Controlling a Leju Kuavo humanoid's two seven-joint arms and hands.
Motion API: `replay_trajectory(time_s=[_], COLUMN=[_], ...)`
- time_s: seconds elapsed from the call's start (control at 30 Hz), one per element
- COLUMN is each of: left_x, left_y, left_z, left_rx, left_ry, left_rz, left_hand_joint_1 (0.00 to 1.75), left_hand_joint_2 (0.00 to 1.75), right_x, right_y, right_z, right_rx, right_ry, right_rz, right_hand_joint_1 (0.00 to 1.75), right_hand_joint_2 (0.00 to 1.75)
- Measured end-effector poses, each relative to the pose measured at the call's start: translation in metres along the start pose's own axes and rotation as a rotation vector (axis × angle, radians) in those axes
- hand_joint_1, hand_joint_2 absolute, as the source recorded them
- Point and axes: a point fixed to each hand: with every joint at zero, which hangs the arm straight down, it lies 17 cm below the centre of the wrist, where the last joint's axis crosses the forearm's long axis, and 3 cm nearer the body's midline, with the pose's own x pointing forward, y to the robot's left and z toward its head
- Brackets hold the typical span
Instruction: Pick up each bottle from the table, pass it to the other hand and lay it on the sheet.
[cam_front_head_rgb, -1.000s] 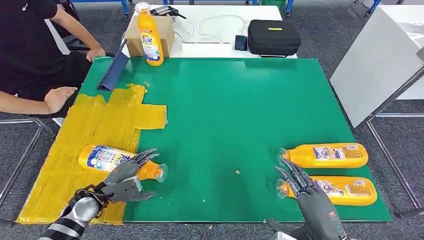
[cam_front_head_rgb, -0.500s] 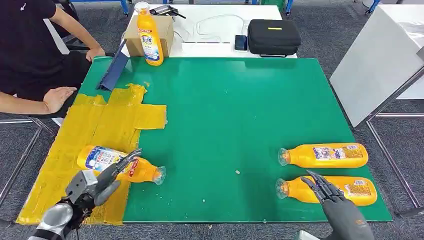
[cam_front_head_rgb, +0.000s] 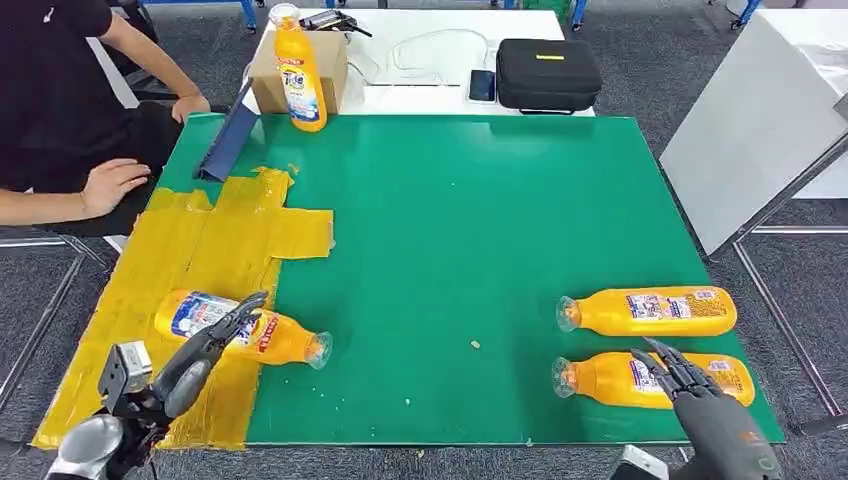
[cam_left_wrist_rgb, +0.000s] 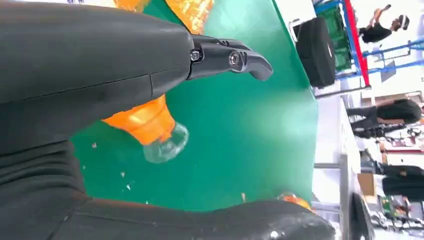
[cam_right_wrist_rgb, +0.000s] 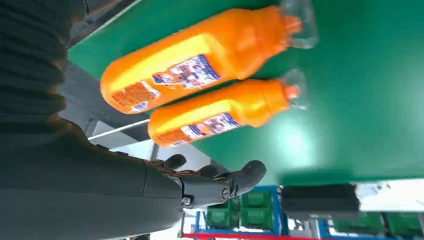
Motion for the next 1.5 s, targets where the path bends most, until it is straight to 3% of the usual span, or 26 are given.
replay_trajectory(time_s=[0.53, 1.03, 1.5], left_x=[0.036, 0.053, 0.057], left_y=[-0.018, -0.023, -0.021], left_z=[-0.005, -0.011, -0.014], left_rx=[-0.061, -0.089, -0.092], left_ry=[-0.106, -0.154, -0.164], left_rz=[0.077, 0.096, 0.095], left_hand_joint_1=[0.0, 0.0, 0.0], left_hand_joint_2=[0.0, 0.0, 0.0], right_x=[-0.114, -0.146, -0.141], right_y=[-0.005, -0.003, 0.014], right_z=[-0.024, -0.04, -0.059], right_rx=[0.067, 0.099, 0.148], right_ry=[0.222, 0.274, 0.243], right_rz=[0.034, 0.016, 0.039], right_hand_joint_1=[0.0, 0.0, 0.0], right_hand_joint_2=[1.75, 1.75, 1.75])
